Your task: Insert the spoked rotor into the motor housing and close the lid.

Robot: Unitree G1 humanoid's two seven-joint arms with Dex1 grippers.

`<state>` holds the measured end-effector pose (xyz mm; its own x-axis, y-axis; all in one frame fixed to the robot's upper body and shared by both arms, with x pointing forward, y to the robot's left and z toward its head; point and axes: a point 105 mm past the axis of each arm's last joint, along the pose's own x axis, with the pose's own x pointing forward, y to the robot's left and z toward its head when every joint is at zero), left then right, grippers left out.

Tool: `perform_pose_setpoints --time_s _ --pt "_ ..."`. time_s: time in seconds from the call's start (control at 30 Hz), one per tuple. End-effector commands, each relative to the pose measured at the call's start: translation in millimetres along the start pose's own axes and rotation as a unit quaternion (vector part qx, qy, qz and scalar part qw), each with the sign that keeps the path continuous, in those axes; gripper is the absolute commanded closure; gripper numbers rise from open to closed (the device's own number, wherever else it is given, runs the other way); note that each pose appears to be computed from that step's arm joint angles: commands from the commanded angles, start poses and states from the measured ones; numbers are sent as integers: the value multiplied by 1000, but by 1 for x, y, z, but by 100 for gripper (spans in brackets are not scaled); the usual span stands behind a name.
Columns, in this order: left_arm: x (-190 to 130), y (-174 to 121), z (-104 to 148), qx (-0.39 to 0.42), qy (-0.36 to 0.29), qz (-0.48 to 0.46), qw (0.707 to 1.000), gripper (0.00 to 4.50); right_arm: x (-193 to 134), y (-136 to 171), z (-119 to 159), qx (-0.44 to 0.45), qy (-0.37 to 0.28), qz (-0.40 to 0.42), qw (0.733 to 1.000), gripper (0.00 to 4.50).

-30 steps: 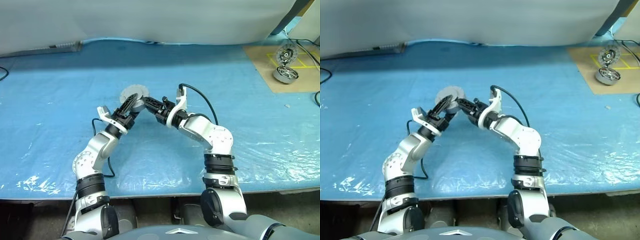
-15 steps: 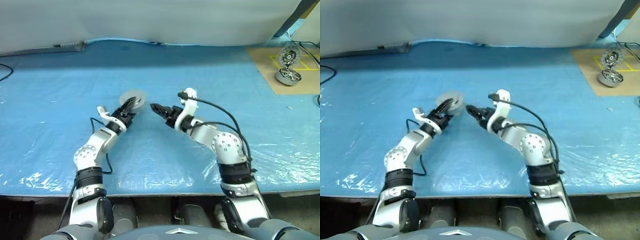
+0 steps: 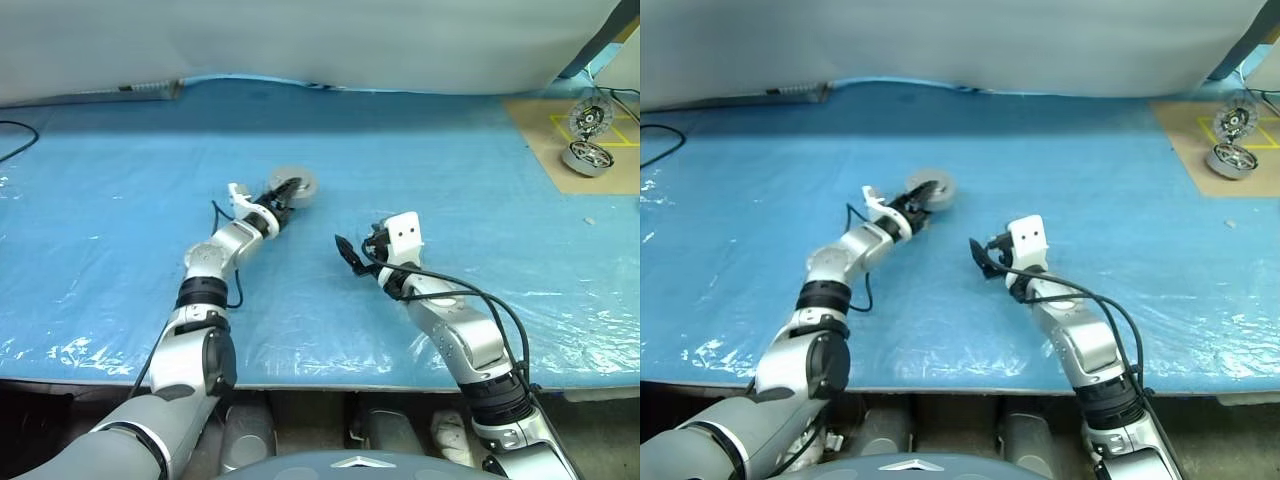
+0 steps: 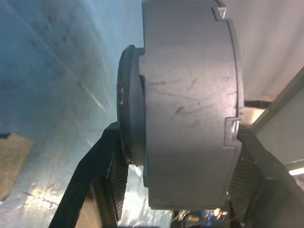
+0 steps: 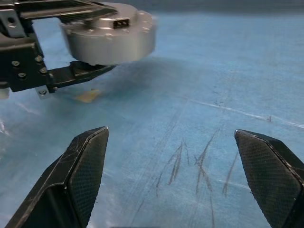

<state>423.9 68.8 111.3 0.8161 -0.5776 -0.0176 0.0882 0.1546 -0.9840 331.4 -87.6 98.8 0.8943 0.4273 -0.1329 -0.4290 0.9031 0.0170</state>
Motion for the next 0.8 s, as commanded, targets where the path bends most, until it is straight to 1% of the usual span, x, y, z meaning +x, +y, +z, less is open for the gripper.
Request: perform_pose_setpoints --time_s 0.03,0.13,0.2,0.33,0.5,0.57,0.67,0.7,0.73,0.8 --pt "6 -8 2 25 12 -5 1000 213 -1 6 13 -16 -28 7 999 0" --pt "3 7 3 33 16 25 999 213 -1 6 12 -20 -27 7 999 0" --pt "-4 17 7 39 16 44 998 137 0 5 11 -23 -24 7 999 0" --pt "-22 31 14 56 26 66 996 6 0 7 10 -29 -20 11 999 0" --pt "-61 45 19 103 44 92 989 2 -1 10 10 -32 -20 22 999 0" --pt "-81 54 14 169 75 115 976 2 -2 10 10 -32 -22 26 999 0" --pt "-100 58 6 245 106 126 956 2 -5 10 10 -36 -25 30 999 0" --pt "-105 56 4 280 113 122 945 2 -7 10 10 -37 -26 30 999 0" --pt "-108 53 4 340 113 113 927 2 -10 8 9 -39 -29 30 998 0" --pt "-109 43 4 428 102 83 894 2 -16 6 8 -42 -33 27 998 0"
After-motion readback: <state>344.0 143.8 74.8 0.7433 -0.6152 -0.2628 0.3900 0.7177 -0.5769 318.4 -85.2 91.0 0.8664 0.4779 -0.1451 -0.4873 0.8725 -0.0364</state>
